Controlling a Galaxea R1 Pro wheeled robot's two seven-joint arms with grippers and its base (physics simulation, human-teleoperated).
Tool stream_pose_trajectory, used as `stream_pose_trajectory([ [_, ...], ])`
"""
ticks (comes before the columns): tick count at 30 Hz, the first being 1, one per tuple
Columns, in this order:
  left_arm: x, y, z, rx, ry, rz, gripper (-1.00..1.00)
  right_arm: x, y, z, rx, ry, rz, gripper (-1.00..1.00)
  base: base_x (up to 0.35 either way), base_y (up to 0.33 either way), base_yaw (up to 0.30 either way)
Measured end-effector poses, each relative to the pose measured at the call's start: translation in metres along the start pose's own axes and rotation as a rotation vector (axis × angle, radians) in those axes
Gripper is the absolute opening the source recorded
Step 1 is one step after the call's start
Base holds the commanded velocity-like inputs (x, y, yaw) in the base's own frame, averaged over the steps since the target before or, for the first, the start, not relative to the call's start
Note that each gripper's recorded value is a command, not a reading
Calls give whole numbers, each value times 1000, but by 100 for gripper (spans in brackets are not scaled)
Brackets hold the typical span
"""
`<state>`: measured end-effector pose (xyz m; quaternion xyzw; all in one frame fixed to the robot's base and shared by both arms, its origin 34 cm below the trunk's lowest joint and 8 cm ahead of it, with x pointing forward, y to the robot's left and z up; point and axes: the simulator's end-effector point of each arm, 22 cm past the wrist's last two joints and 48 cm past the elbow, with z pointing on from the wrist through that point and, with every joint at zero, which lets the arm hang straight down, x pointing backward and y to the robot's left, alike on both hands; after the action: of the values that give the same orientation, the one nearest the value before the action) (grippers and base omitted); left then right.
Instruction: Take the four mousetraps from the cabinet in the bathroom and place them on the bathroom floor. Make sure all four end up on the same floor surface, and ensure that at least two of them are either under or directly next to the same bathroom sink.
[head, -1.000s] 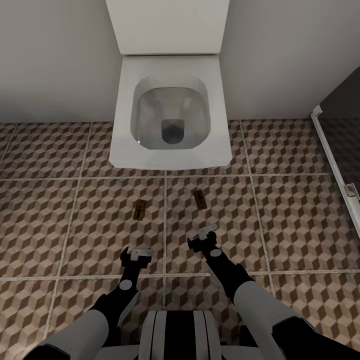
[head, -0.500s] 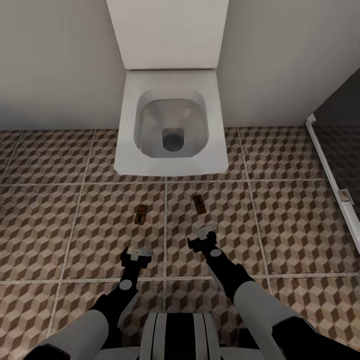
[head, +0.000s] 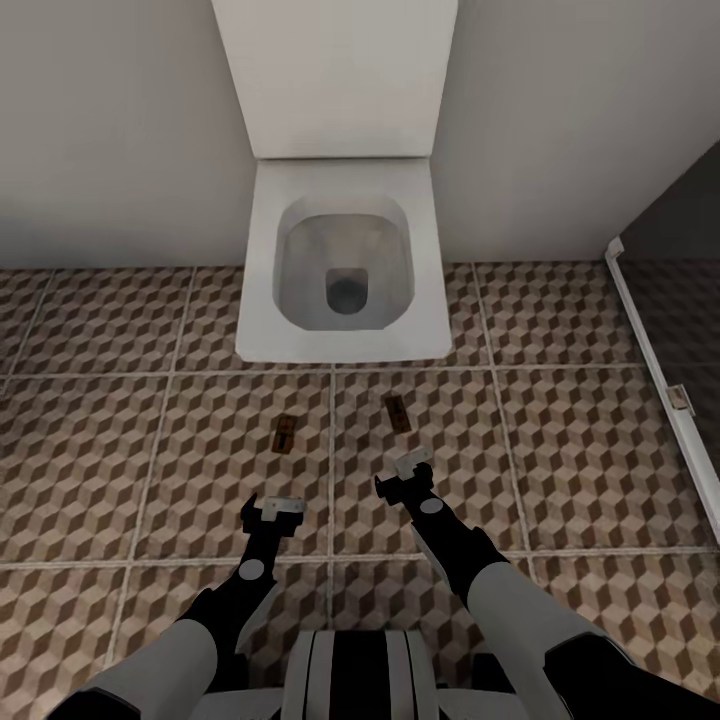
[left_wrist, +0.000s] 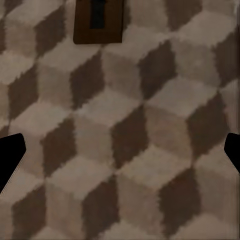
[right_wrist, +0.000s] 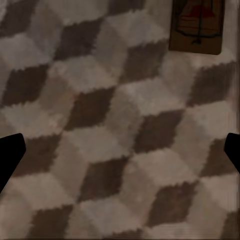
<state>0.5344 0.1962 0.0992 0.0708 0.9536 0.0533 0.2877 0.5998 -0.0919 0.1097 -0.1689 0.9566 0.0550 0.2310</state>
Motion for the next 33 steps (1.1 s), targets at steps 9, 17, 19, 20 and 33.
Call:
stream_pose_trajectory([
  [9,-15,4,-14,0,0,0,100,-13,-1,-16,0,0,0,100,0,0,0],
  [17,-27,6,-26,0,1,0,100,-24,-2,-29,0,1,0,100,0,0,0],
  [19,-30,7,-29,0,1,0,100,-27,-2,-33,0,0,0,100,0,0,0],
  [20,-32,8,-31,0,1,0,100,-29,-2,-35,0,1,0,100,0,0,0],
  [33,-52,11,-51,1,2,0,100,-47,-4,-57,0,0,0,100,0,0,0],
])
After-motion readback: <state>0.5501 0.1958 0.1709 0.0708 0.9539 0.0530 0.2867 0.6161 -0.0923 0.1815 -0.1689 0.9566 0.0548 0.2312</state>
